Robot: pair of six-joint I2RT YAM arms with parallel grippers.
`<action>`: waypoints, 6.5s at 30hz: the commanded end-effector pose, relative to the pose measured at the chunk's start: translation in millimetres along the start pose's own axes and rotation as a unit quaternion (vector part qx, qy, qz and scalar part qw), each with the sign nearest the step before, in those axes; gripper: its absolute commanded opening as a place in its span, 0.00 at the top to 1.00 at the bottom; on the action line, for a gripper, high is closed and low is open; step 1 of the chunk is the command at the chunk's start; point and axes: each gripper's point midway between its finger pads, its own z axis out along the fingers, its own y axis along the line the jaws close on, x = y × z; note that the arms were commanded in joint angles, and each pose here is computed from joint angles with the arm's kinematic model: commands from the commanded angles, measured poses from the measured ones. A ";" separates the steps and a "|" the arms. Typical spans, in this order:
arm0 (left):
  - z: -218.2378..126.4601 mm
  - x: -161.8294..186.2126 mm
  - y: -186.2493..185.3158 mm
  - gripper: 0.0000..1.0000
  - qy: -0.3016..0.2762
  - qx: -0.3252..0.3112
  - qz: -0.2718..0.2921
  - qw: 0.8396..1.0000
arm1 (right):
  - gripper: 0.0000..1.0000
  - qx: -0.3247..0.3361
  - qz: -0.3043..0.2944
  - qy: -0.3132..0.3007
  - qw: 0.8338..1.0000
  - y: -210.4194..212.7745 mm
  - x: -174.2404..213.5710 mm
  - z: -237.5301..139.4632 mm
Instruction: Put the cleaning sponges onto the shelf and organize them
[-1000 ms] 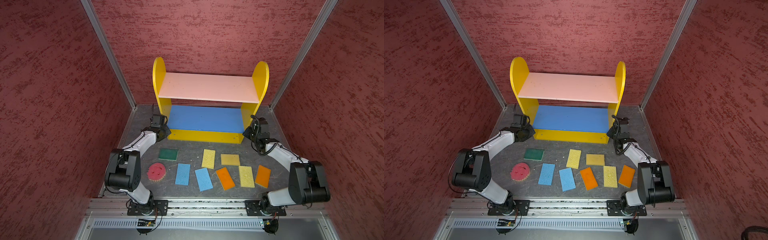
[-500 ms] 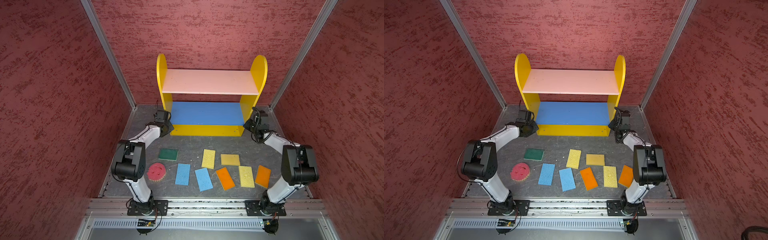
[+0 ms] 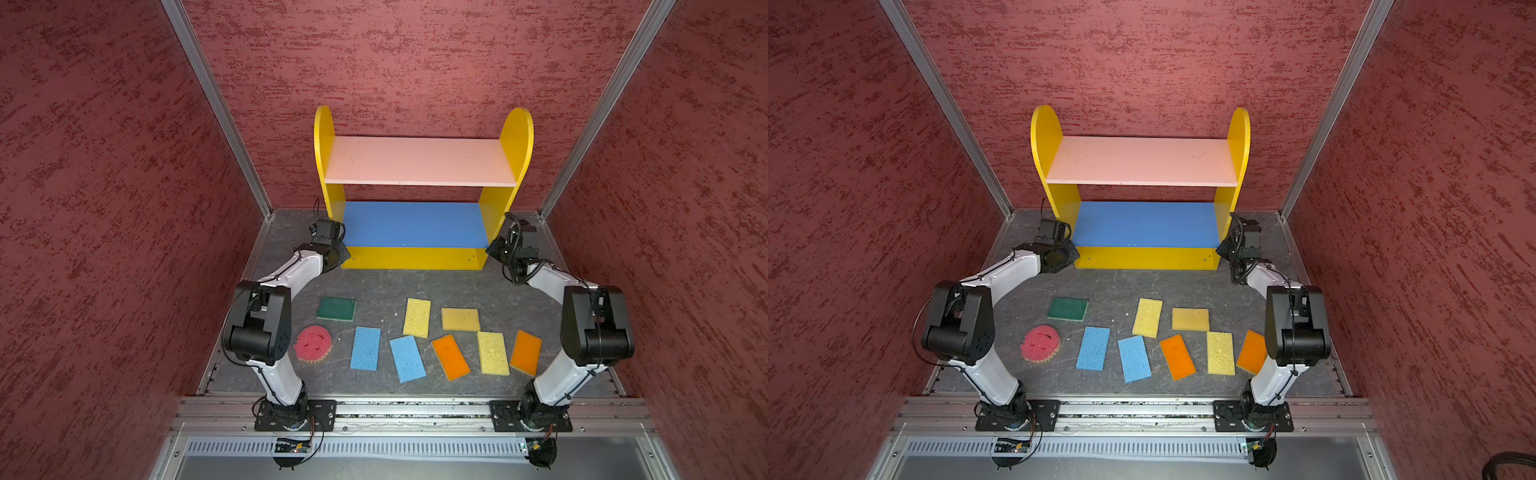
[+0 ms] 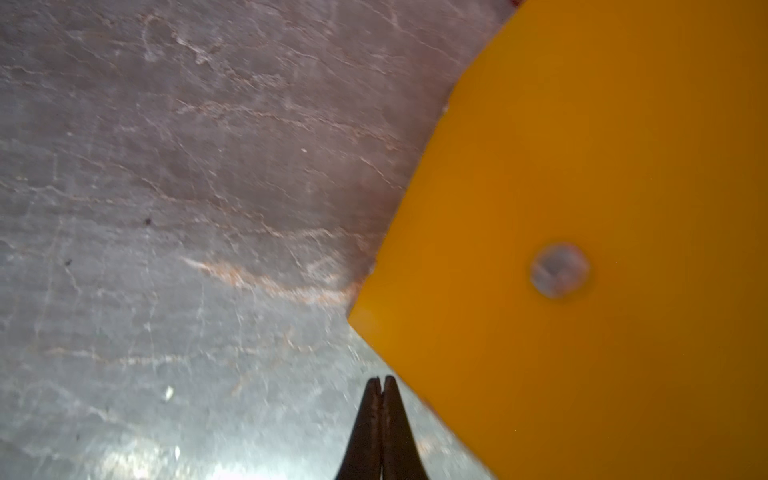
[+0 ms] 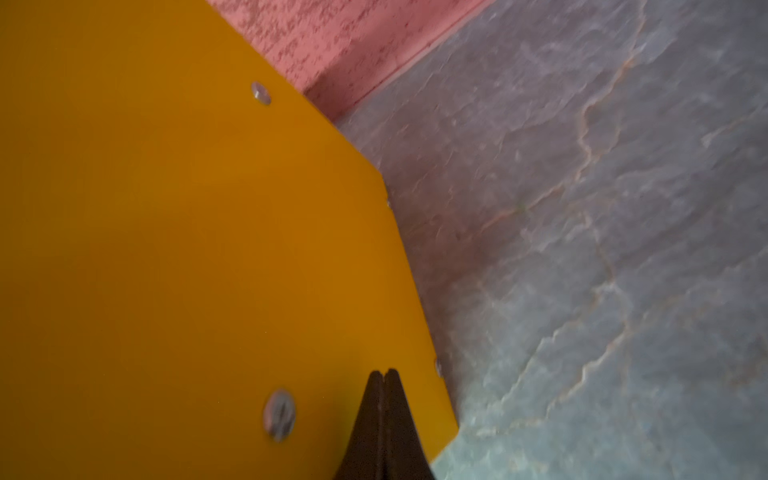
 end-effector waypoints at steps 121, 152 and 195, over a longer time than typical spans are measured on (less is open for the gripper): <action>-84.6 102.6 49.2 0.15 0.071 0.149 -0.084 0.983 | 1.00 -0.246 -0.058 0.216 0.943 264.4 275.9 -1.0; -71.1 91.1 4.2 0.88 0.065 0.230 -0.161 0.957 | 0.77 -0.366 -0.027 0.294 0.883 299.1 303.7 -53.5; -220.7 23.3 -44.8 0.97 0.049 0.509 -0.039 0.858 | 0.59 -0.567 -0.076 0.247 0.782 386.4 225.6 -170.3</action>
